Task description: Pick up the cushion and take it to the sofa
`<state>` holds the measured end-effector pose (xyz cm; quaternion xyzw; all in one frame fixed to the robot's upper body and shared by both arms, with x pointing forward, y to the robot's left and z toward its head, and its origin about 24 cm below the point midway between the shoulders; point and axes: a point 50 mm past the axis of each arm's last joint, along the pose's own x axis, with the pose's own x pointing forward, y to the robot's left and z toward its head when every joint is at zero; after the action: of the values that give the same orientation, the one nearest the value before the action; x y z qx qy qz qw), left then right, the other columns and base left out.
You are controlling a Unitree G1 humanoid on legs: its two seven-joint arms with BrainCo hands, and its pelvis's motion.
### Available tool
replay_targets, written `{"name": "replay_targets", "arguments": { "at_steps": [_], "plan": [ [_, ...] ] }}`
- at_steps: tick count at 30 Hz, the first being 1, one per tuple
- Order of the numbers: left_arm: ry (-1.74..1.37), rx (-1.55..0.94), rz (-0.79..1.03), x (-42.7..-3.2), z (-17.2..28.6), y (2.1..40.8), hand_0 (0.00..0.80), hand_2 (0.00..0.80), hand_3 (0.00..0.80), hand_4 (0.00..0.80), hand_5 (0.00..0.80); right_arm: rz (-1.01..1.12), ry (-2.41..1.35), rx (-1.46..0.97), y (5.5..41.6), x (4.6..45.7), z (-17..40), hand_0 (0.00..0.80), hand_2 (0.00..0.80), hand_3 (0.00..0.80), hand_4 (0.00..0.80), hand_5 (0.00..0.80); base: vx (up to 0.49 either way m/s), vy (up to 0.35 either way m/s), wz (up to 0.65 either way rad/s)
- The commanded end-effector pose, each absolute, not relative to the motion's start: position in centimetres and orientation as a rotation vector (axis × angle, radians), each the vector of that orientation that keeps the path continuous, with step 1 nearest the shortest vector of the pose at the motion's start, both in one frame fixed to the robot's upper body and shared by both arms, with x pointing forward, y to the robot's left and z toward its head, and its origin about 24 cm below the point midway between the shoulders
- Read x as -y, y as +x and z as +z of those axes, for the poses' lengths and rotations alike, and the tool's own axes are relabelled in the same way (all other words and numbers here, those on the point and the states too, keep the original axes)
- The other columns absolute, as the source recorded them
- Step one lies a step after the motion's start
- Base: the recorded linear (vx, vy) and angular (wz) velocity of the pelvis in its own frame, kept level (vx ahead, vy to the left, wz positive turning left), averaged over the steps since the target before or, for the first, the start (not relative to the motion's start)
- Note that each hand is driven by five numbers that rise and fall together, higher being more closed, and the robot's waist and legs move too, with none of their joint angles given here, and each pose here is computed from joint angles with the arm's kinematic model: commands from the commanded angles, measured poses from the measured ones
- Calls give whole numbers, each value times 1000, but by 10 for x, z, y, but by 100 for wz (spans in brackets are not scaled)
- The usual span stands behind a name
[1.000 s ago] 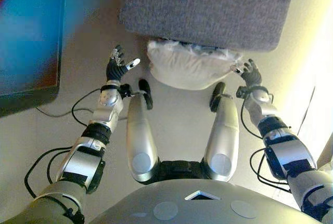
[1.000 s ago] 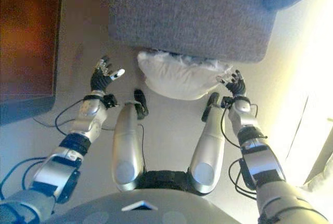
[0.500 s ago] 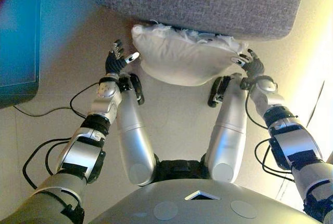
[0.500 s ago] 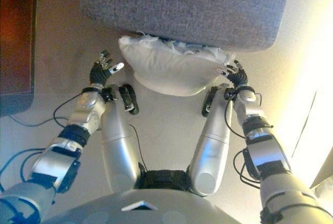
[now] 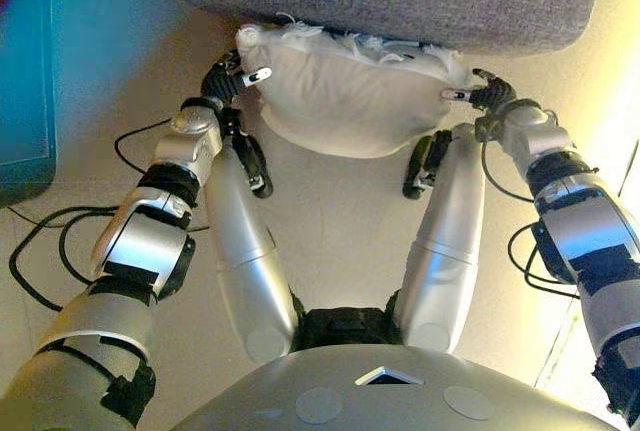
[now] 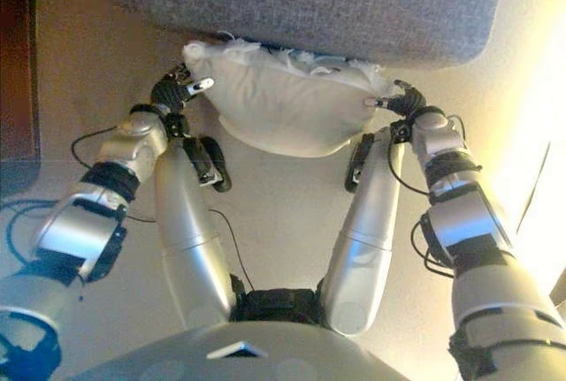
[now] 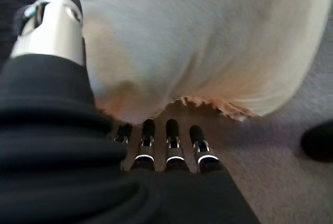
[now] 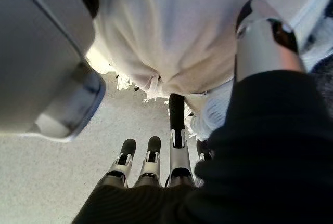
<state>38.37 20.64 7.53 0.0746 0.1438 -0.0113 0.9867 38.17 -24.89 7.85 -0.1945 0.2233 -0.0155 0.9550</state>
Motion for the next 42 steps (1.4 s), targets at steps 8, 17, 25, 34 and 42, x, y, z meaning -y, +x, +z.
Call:
{"name": "replay_targets", "arguments": {
  "at_steps": [8, 17, 25, 34, 42],
  "plan": [
    [393, -314, -62, -196, 108, 404, 455, 455, 455, 455, 455, 197, -721, -382, 402, 194, 101, 0, 0, 0, 0, 0, -46, 15, 0],
    [411, -240, -208, -153, 119, 410, 800, 800, 800, 800, 800, 237, -1105, -446, 404, 176, 99, 800, 800, 800, 800, 800, 0, 0, 0],
    [362, -192, -234, -143, 120, 409, 800, 800, 800, 800, 800, 120, -1056, -443, 403, 174, 95, 800, 800, 800, 800, 800, 0, 0, 0],
    [195, -17, -187, -143, 115, 393, 800, 800, 800, 800, 800, -4, -783, -349, 388, 179, 76, 800, 800, 800, 800, 800, 0, 0, 0],
    [97, 128, -140, -137, 117, 371, 800, 800, 800, 800, 800, -36, -510, -136, 370, 170, 76, 800, 800, 800, 800, 800, 16, -7, -1]
  ]
}}
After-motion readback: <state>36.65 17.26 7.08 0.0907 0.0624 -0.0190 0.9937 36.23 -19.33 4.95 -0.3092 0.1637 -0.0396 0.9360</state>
